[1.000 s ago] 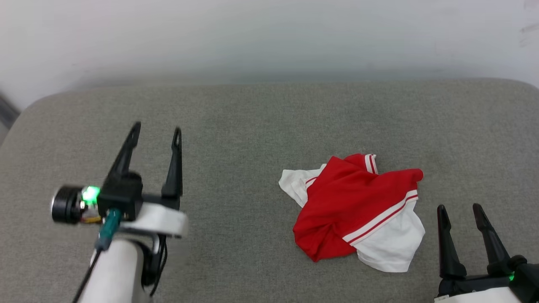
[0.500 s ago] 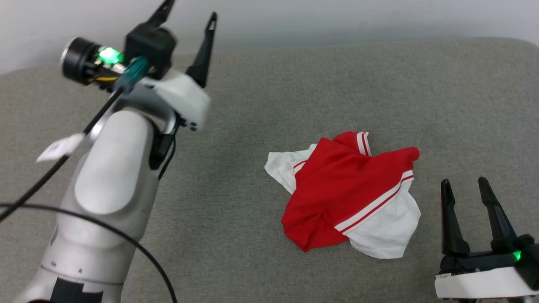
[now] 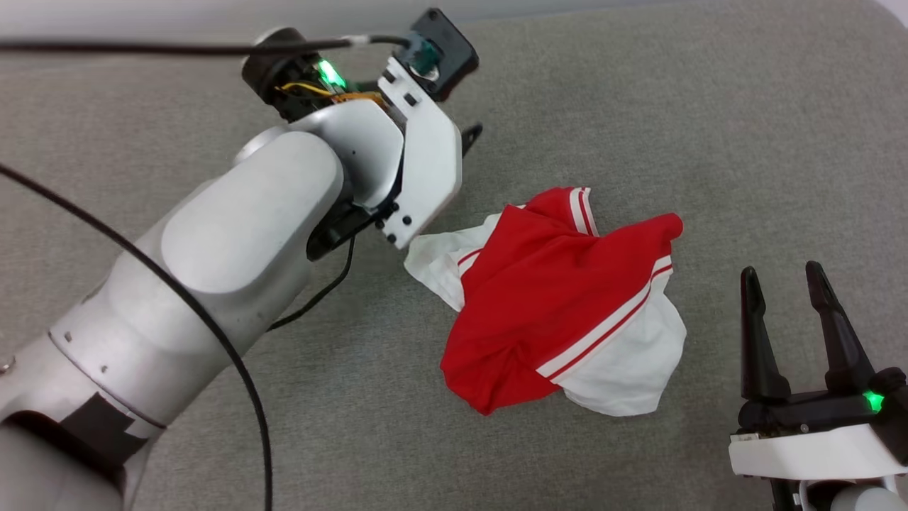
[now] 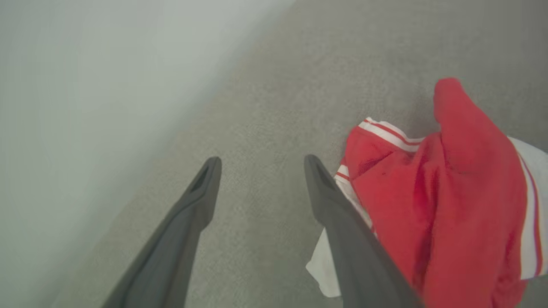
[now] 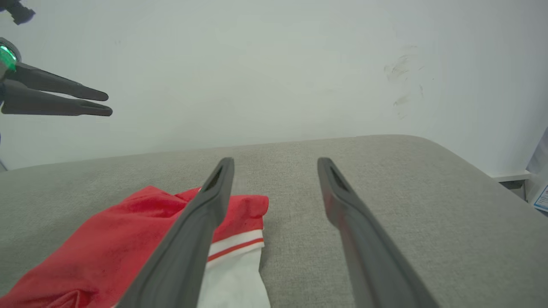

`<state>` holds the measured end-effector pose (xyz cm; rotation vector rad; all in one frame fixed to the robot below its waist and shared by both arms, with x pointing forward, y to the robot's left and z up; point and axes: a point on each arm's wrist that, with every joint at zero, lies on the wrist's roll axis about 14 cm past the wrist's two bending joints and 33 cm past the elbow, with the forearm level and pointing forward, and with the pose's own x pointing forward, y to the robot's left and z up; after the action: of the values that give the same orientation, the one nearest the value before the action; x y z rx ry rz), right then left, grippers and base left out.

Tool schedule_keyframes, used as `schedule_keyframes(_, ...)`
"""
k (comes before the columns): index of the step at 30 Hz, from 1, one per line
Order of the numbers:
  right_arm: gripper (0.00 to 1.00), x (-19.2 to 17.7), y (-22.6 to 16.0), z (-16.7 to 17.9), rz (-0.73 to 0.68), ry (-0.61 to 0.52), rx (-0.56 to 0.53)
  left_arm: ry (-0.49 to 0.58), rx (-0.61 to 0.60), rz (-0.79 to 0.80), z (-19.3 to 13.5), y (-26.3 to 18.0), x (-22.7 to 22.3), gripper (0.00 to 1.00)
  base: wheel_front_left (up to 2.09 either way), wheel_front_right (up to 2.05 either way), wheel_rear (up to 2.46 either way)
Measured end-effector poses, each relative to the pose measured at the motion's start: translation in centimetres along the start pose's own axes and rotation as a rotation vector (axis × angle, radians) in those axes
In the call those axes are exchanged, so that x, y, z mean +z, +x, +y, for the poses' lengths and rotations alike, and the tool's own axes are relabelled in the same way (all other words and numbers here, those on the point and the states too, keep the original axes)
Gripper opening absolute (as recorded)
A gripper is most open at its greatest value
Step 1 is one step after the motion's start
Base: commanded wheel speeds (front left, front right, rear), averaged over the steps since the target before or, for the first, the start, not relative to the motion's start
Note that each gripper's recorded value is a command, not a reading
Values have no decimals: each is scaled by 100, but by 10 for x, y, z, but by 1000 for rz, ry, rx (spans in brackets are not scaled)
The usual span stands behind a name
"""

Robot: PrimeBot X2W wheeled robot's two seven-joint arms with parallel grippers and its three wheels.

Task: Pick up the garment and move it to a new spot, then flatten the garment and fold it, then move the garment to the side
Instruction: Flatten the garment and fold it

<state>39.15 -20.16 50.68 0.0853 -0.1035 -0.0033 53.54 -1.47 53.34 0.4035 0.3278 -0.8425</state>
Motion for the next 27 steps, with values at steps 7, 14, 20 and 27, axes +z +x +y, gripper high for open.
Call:
schedule_keyframes(7,100,-8,2,-11,22,-12,-33,41,-186,313,-30,12,-51,100,0,0,0)
schedule_keyframes(14,100,-16,6,-18,42,-20,-52,53,-278,519,-44,14,-86,100,0,0,0)
schedule_keyframes(20,100,-23,10,-22,58,-14,-64,94,-356,690,-72,8,-138,100,0,0,0)
schedule_keyframes(27,100,-26,12,-23,64,-14,-65,143,-372,732,-81,5,-152,19,0,0,0)
